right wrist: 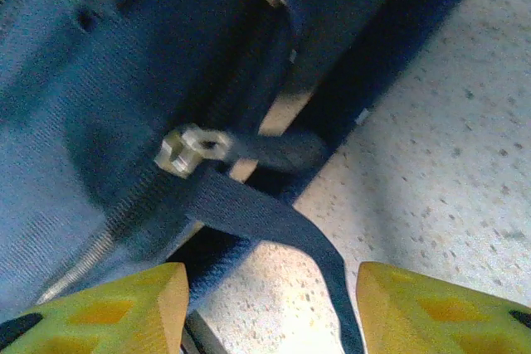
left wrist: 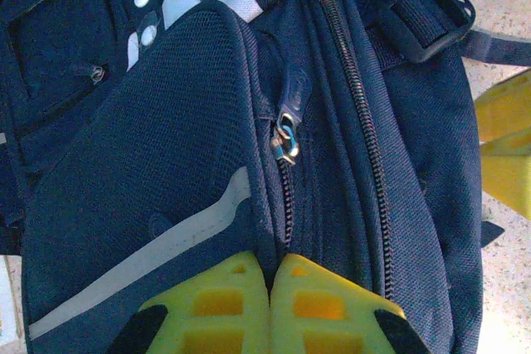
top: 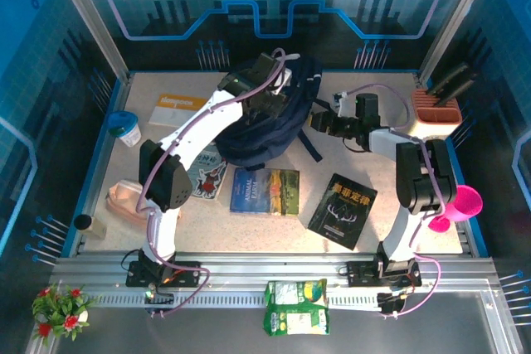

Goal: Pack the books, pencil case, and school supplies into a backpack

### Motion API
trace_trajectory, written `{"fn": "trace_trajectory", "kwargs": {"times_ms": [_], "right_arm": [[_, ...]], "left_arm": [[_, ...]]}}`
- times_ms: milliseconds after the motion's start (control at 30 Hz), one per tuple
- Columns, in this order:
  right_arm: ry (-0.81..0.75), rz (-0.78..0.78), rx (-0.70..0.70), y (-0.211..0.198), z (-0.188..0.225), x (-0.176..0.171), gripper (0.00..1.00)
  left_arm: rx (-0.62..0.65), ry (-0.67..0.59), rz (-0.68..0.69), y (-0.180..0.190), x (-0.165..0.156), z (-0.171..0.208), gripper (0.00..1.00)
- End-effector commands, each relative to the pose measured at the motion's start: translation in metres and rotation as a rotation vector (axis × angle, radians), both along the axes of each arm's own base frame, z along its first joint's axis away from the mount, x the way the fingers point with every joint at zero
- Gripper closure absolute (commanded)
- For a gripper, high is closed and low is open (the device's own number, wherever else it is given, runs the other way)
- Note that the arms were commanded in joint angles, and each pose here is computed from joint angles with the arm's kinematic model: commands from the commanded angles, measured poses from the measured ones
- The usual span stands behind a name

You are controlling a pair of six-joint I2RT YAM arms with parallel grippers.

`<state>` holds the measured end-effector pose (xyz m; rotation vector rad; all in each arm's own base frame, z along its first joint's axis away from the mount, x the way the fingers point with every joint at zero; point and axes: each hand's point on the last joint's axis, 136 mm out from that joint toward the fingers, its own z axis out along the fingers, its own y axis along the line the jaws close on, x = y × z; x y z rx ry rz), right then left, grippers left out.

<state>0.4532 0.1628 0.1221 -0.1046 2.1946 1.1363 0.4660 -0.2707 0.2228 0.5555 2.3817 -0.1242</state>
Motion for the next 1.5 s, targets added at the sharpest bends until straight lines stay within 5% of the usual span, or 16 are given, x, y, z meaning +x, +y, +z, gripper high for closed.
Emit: {"fn": "trace_trajectory", "kwargs": {"times_ms": [0,500,867,1133,1467], "right_arm": [[-0.116,0.059,0.038,0.011,0.018,0.015,0.44],[-0.205,0.188,0.078,0.033,0.025,0.016,0.63],[-0.187,0.232,0.123,0.043,0.016,0.011,0.50],[-0.206,0.272,0.148,0.048,0.026,-0.002,0.73],[-0.187,0.265,0.085,0.049,0.015,-0.006,0.83]], "left_arm": [[-0.111,-0.136,0.011,0.000,0.006,0.059,1.00],[-0.145,-0.130,-0.006,0.003,0.006,0.061,1.00],[-0.168,-0.139,0.011,0.011,0.008,0.066,1.00],[-0.174,-0.130,0.030,0.018,0.011,0.061,1.00],[-0.186,-0.122,0.027,0.017,0.014,0.057,1.00]]}}
